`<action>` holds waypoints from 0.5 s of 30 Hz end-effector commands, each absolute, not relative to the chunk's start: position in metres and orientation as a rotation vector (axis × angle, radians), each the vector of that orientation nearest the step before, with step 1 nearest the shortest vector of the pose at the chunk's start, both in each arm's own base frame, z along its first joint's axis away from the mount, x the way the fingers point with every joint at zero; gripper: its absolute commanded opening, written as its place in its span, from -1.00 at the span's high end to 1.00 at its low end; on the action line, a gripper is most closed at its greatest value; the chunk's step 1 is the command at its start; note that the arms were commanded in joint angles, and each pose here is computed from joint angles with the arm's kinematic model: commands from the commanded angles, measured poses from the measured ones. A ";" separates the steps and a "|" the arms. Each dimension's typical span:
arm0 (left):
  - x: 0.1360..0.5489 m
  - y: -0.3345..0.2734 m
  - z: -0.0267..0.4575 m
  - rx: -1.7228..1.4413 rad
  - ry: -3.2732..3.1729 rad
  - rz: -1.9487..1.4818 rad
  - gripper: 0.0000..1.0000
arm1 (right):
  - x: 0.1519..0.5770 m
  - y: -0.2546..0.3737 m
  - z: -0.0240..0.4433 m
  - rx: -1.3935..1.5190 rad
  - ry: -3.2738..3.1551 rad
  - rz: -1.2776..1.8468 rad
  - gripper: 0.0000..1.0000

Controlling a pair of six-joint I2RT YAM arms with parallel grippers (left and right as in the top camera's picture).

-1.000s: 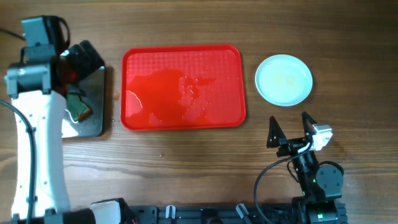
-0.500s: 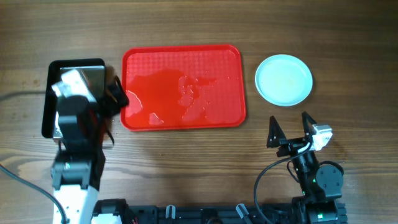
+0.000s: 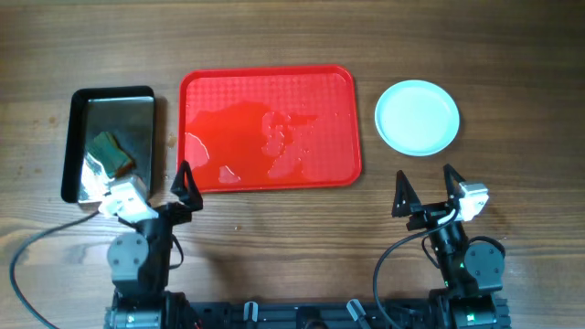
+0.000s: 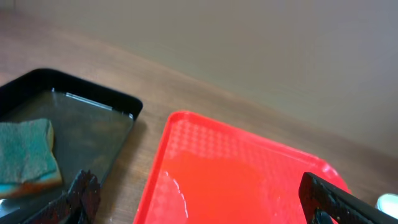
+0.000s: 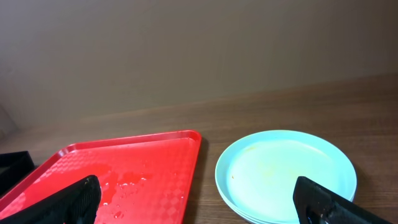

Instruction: Clean dirty plates on tray and stack at the side

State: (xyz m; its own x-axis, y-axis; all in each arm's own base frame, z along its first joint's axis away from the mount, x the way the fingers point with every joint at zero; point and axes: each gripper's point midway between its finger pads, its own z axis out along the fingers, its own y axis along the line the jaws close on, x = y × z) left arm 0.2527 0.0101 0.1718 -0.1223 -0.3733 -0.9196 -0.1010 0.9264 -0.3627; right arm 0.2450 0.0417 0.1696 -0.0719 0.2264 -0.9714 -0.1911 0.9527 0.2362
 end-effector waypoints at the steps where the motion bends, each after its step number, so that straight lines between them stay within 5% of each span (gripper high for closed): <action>1: 0.250 0.006 0.161 -0.326 1.665 -0.244 -1.00 | 0.244 0.043 0.172 0.027 1.598 0.361 -1.00; 15: 0.246 0.010 0.159 -0.312 1.612 -0.213 -1.00 | 0.244 0.043 0.172 0.026 1.598 0.361 -0.99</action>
